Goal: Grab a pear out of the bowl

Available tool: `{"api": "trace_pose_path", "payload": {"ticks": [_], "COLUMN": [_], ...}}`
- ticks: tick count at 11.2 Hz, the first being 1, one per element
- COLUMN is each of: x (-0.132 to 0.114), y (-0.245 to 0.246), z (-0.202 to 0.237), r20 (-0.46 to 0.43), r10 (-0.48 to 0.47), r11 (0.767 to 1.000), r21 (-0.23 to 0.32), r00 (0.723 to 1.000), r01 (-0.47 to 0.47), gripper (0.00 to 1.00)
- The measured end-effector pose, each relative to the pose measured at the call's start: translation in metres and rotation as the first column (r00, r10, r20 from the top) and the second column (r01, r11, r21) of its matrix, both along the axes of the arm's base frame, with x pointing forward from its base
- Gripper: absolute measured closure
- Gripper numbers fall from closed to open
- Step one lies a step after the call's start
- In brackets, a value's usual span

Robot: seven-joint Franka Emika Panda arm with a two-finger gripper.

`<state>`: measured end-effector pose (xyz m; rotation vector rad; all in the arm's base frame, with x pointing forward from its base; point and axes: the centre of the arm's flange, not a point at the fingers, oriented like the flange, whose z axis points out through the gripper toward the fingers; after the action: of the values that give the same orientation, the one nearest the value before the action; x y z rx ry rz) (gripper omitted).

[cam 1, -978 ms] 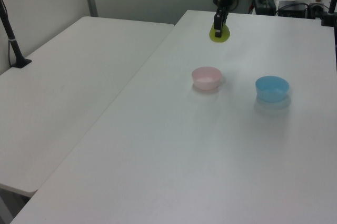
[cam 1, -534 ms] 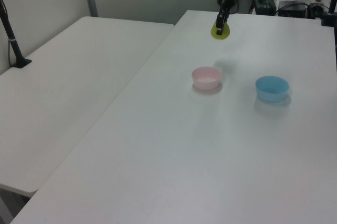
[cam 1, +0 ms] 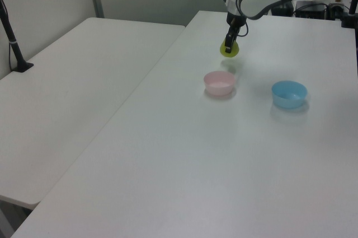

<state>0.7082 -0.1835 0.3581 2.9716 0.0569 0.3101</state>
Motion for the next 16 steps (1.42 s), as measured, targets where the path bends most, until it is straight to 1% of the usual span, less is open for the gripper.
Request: {"api": "trace_pose_path", "payload": {"ticks": [2, 5, 7, 8, 10, 11, 13, 16], "x": [0.003, 0.002, 0.003, 0.003, -0.001, -0.005, -0.017, -0.045], "y": [-0.003, -0.009, -0.010, -0.009, 0.003, 0.021, 0.072, 0.141], "z": [-0.019, -0.022, -0.015, -0.005, 0.028, 0.051, 0.097, 0.153], "r20": [0.002, 0.003, 0.014, 0.029, 0.017, -0.007, -0.061, -0.131], "r10": [0.000, -0.007, -0.009, -0.008, 0.000, 0.005, 0.009, -0.018], "r11": [1.000, 1.000, 1.000, 1.000, 1.000, 1.000, 0.999, 0.998], "r21": [0.000, -0.001, -0.003, -0.006, 0.001, 0.011, 0.031, 0.050], "r00": [1.000, 1.000, 1.000, 1.000, 1.000, 1.000, 0.998, 0.991], "r01": [0.000, 0.007, 0.009, 0.008, 0.000, -0.005, -0.007, 0.025], "gripper": [0.36, 0.33, 0.08, 0.00, 0.00, 0.00, 0.00, 0.00]}}
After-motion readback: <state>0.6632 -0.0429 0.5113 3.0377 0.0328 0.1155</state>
